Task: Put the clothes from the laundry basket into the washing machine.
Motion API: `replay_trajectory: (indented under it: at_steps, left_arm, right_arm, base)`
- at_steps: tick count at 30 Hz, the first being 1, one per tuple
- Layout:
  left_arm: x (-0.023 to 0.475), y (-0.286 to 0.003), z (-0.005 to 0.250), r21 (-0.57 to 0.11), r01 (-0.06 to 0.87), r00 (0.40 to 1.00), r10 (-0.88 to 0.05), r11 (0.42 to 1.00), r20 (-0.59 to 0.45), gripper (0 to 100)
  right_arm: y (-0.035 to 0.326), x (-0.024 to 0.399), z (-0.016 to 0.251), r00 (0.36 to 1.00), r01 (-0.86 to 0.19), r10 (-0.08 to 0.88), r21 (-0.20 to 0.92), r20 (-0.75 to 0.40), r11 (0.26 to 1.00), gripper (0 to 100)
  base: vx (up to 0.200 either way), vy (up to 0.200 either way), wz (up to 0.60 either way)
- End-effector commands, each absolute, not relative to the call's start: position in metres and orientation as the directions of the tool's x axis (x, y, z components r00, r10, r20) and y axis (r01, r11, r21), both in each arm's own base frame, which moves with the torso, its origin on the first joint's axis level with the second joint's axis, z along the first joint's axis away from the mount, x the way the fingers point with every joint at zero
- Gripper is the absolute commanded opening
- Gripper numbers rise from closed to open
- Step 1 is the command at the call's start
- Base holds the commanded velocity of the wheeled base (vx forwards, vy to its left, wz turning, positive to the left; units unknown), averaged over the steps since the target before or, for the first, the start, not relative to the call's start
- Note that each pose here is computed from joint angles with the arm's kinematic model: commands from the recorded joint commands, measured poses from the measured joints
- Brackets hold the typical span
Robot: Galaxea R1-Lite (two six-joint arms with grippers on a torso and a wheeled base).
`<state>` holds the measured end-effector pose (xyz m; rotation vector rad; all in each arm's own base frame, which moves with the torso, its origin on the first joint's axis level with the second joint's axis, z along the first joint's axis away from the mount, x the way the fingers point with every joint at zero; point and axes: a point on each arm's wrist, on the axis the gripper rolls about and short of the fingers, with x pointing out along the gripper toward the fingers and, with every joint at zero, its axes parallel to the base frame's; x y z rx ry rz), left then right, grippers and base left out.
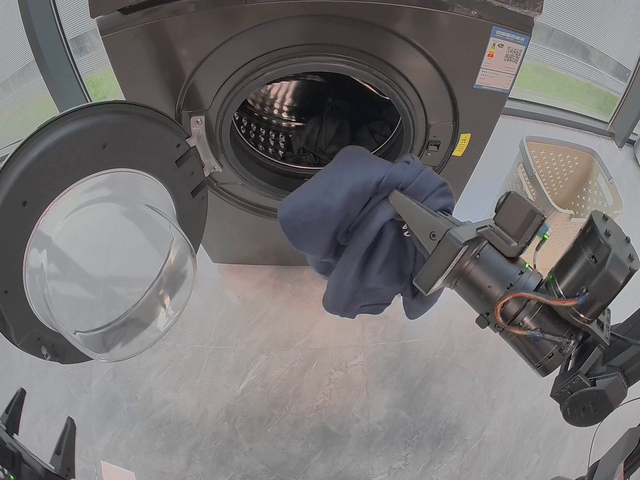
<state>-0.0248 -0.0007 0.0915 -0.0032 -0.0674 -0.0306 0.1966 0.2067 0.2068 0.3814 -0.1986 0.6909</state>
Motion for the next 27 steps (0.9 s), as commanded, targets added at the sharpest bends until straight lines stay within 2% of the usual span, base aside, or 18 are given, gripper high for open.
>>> replay_trajectory:
  at_steps: [1, 2, 4, 6, 10, 12, 16, 21, 27]
  left_arm:
    - [-0.032, -0.003, 0.141, -0.016, 0.17, 0.971, -0.165, 0.985, 0.174, 100]
    - [-0.032, -0.003, 0.141, -0.016, 0.17, 0.971, -0.165, 0.985, 0.174, 100]
    - [-0.013, -0.007, 0.139, -0.051, 0.381, 0.924, -0.381, 0.923, 0.004, 100]
    - [0.002, -0.009, 0.142, -0.1, 0.44, 0.89, -0.448, 0.892, -0.082, 100]
    - [0.025, -0.012, 0.152, -0.106, 0.5, 0.853, -0.51, 0.86, -0.114, 100]
    - [0.044, -0.016, 0.161, -0.101, 0.576, 0.802, -0.585, 0.811, -0.121, 100]
    - [0.077, -0.026, 0.167, -0.112, 0.643, 0.74, -0.653, 0.757, -0.162, 100]
    - [0.114, -0.046, 0.163, -0.142, 0.712, 0.663, -0.725, 0.688, -0.189, 100]
    - [0.146, -0.064, 0.153, -0.167, 0.733, 0.625, -0.75, 0.659, -0.215, 100]
  right_arm:
    - [0.222, 0.197, 0.198, 0.738, -0.674, 0.608, 0.273, 0.291, 0.687, 0]
    - [0.222, 0.197, 0.198, 0.738, -0.674, 0.608, 0.273, 0.291, 0.687, 0]
    - [0.233, 0.207, 0.197, 0.735, -0.676, 0.602, 0.275, 0.311, 0.683, 0]
    - [0.238, 0.211, 0.202, 0.723, -0.687, 0.593, 0.278, 0.355, 0.671, 0]
    - [0.244, 0.216, 0.204, 0.717, -0.692, 0.585, 0.278, 0.379, 0.667, 0]
    - [0.245, 0.218, 0.203, 0.72, -0.688, 0.584, 0.275, 0.375, 0.671, 0]
    - [0.246, 0.223, 0.206, 0.722, -0.684, 0.574, 0.274, 0.386, 0.676, 0]
    - [0.25, 0.227, 0.215, 0.713, -0.692, 0.574, 0.276, 0.402, 0.667, 0]
    - [0.255, 0.232, 0.216, 0.717, -0.689, 0.566, 0.284, 0.407, 0.667, 0]
  base:
    - [0.0, 0.0, 0.0]
    - [0.0, 0.0, 0.0]
    - [0.0, 0.0, 0.0]
    - [0.0, 0.0, 0.0]
    - [0.0, 0.0, 0.0]
    - [0.0, 0.0, 0.0]
    - [0.0, 0.0, 0.0]
    - [0.0, 0.0, 0.0]
    - [0.0, 0.0, 0.0]
